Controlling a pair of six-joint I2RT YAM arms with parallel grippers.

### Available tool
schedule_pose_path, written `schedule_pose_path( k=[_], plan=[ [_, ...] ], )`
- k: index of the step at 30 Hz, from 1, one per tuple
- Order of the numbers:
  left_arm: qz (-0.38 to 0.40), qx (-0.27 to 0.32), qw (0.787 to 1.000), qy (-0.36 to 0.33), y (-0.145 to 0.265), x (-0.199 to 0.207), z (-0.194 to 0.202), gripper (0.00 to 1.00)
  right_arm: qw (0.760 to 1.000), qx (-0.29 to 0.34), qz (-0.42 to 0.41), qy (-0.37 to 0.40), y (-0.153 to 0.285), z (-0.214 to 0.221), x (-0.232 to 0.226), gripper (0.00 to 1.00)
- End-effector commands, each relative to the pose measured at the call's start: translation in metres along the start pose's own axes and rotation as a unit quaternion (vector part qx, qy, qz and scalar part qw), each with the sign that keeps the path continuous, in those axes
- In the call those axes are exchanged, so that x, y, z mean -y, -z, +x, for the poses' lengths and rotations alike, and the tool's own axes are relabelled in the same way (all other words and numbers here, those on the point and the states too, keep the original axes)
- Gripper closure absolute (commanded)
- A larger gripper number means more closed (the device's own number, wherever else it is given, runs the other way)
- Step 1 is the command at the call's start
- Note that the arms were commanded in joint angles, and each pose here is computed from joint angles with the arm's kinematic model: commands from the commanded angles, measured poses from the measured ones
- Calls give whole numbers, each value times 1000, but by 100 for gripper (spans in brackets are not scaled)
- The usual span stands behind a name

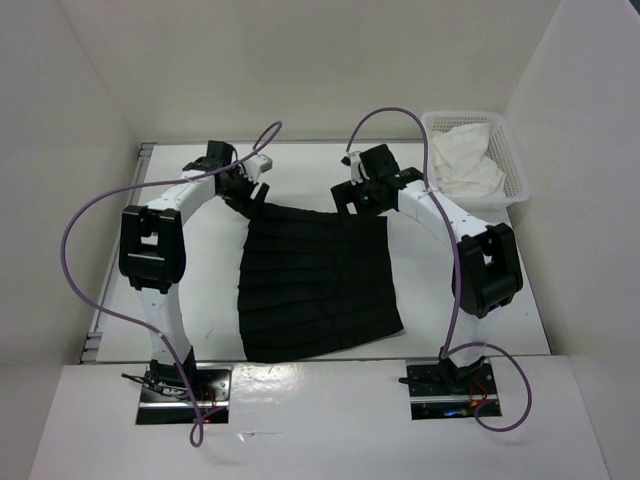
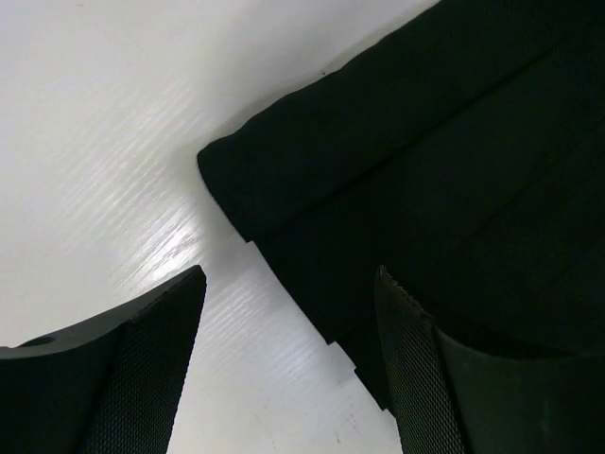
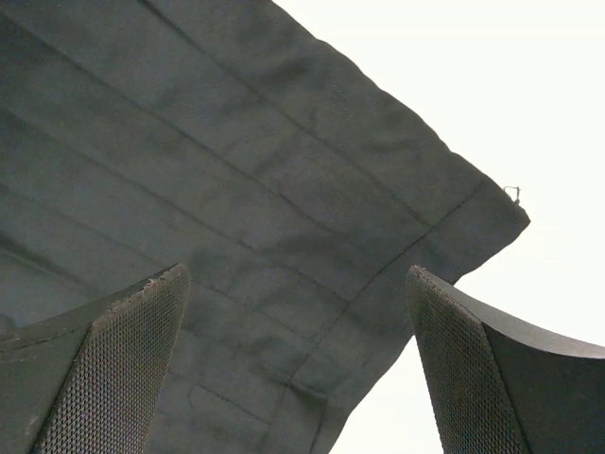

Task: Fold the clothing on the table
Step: Fold the skirt

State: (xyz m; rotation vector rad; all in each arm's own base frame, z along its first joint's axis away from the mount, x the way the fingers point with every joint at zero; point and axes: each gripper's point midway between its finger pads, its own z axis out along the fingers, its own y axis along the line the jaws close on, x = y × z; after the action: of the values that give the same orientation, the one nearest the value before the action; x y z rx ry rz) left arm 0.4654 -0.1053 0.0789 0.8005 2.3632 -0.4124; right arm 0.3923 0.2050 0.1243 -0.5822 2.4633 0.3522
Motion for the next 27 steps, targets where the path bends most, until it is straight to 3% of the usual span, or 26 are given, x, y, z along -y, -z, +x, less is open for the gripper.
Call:
schedule_pose_path(
  k=[1, 13, 27],
  plan=[
    [3, -11, 999, -51, -8, -3, -5, 21, 999, 38, -21, 23, 21, -17, -8, 1],
    [-41, -48, 988, -143, -18, -25, -13, 23, 998, 40, -43, 21, 24, -16, -9, 1],
    [22, -81, 976, -202, -40, -19, -5, 24, 997, 46, -51, 21, 29, -18, -6, 1]
  ],
)
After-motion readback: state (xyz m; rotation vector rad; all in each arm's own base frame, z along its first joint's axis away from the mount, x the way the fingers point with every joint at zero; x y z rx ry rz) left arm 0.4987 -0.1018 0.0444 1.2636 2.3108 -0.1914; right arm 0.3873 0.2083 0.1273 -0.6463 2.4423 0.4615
